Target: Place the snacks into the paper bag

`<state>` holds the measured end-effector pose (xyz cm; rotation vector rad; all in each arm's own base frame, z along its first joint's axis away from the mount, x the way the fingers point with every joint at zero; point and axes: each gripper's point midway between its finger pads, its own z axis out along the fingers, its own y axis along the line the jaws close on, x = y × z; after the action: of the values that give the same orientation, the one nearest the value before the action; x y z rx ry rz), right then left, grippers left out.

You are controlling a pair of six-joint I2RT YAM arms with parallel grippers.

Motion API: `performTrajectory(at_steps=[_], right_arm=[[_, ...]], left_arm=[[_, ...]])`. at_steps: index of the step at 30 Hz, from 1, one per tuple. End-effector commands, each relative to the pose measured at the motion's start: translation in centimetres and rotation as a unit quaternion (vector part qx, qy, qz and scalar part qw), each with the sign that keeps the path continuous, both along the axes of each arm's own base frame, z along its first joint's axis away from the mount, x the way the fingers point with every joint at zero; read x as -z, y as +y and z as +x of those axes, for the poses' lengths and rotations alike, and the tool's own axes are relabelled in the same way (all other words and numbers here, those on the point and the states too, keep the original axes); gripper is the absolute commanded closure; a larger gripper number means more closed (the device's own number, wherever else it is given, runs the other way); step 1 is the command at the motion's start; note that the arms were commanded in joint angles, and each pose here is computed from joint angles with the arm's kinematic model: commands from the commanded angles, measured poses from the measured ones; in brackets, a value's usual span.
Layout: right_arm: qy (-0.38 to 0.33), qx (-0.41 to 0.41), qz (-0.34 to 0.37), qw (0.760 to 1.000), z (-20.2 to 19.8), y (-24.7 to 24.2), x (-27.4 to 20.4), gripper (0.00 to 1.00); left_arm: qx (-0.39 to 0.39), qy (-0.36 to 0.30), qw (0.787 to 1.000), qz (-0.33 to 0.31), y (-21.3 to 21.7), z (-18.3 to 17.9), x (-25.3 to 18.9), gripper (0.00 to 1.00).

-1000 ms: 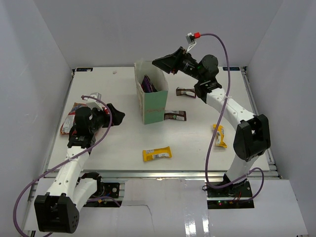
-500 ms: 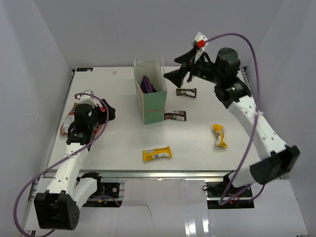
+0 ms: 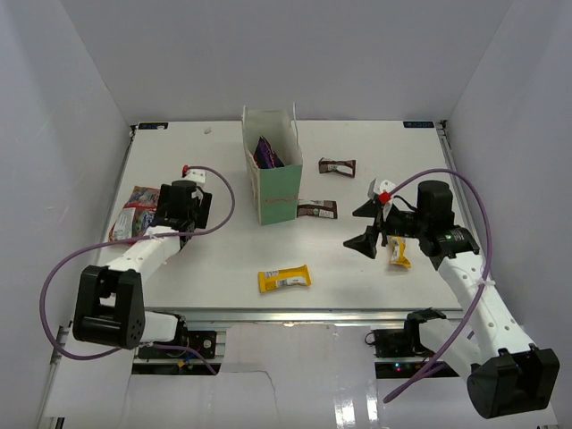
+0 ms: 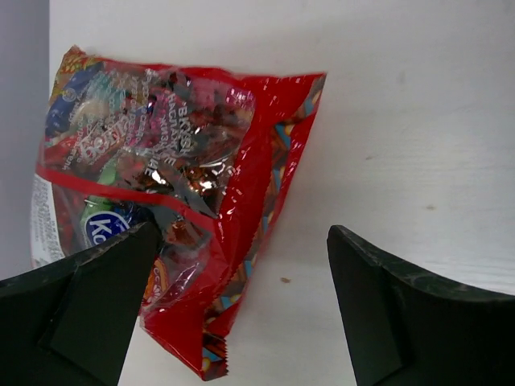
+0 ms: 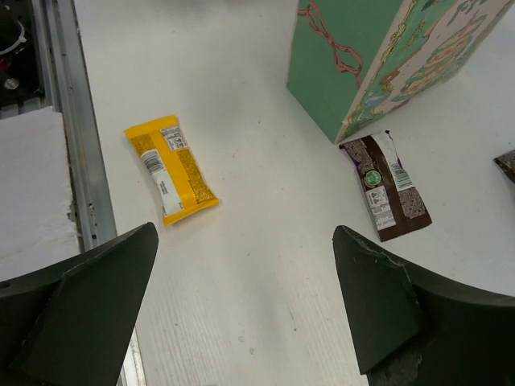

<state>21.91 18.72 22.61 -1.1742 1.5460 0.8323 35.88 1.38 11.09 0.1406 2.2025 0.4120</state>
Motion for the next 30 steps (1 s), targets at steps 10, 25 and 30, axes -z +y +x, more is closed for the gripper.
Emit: performTrajectory(at_steps=[10, 25, 30], right_arm=[[-0.025, -0.040, 0.029, 0.998, -1.1, -0.3, -1.0, 0.05], [-0.020, -0.031, 0.029, 0.999, -0.7, -0.7, -0.5, 0.05], [-0.020, -0.026, 0.029, 0.999, -0.5, -0.9, -0.4, 0.05]], left_arm=[[-0.020, 0.039, 0.977, 0.208, 5.1, 0.4, 4.1, 0.02], [-0.038, 0.035, 0.980, 0.193, 5.5, 0.2, 5.7, 0.80], [-0.038, -0.036, 0.990, 0.133, 4.1, 1.7, 0.9, 0.94]])
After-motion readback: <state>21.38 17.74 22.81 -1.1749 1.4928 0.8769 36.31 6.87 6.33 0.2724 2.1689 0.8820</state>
